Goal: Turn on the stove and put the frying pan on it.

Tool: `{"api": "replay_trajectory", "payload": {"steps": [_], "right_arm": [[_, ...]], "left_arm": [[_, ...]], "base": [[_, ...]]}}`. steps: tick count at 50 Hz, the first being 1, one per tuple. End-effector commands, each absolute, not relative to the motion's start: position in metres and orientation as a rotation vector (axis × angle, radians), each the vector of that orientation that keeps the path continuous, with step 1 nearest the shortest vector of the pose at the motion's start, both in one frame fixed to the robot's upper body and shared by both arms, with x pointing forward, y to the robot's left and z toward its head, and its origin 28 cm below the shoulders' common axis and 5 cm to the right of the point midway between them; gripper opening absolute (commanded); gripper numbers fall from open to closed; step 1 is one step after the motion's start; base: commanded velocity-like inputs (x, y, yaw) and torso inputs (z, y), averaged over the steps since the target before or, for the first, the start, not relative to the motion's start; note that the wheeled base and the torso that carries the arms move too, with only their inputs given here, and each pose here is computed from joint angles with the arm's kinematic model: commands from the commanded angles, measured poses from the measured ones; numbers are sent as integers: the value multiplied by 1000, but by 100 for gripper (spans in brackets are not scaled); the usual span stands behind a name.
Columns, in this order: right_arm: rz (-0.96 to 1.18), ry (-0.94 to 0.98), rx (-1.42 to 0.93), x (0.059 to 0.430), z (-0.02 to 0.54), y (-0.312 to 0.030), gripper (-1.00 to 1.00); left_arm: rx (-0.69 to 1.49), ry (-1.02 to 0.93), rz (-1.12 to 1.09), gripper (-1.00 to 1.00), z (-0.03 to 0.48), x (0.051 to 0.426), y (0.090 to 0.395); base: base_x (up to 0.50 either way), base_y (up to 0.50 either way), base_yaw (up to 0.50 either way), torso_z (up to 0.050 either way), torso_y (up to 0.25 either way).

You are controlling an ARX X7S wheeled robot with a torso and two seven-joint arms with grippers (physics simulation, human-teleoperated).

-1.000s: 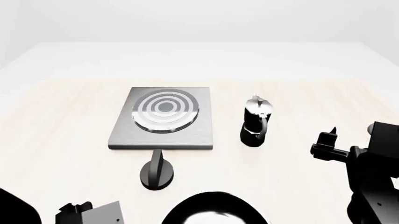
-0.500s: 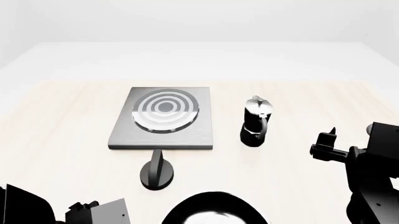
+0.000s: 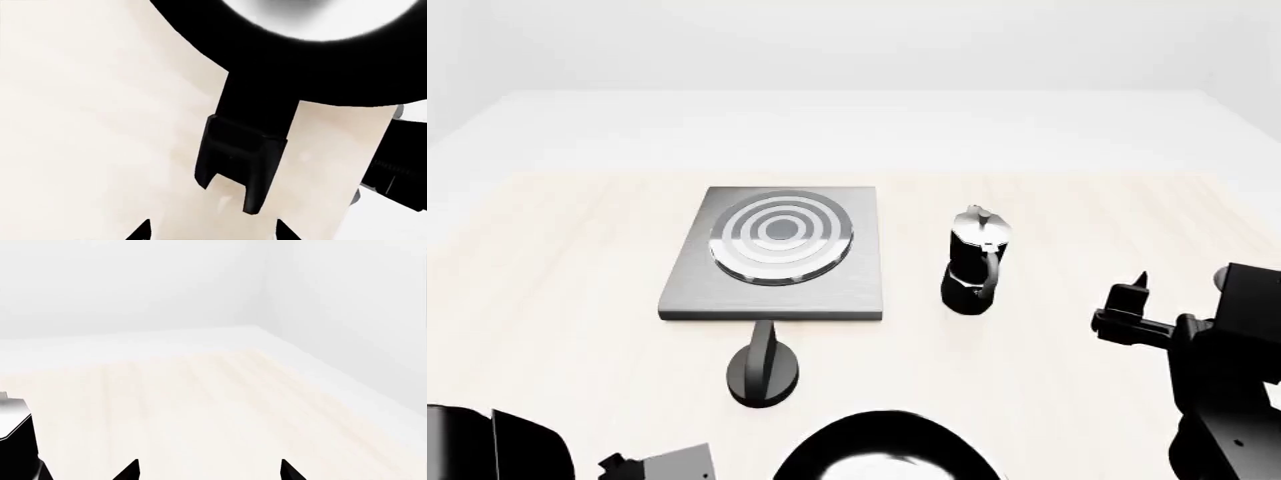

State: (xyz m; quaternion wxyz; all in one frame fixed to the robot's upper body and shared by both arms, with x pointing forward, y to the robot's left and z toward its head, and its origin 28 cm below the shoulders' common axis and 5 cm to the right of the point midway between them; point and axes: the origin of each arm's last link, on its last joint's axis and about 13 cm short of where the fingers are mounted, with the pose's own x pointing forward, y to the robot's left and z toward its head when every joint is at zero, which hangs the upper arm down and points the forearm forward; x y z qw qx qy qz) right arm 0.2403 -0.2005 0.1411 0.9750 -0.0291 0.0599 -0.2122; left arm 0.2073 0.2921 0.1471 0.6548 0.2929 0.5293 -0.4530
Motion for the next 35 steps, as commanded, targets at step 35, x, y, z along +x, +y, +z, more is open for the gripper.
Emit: {"api": "replay_trajectory", "payload": {"steps": [35], "right_arm": [[-431, 103, -63, 241, 143, -201, 100]], "left_arm": [[818, 839, -905, -100, 280, 182, 297]], "base": [[0, 0, 0, 0, 0]]}}
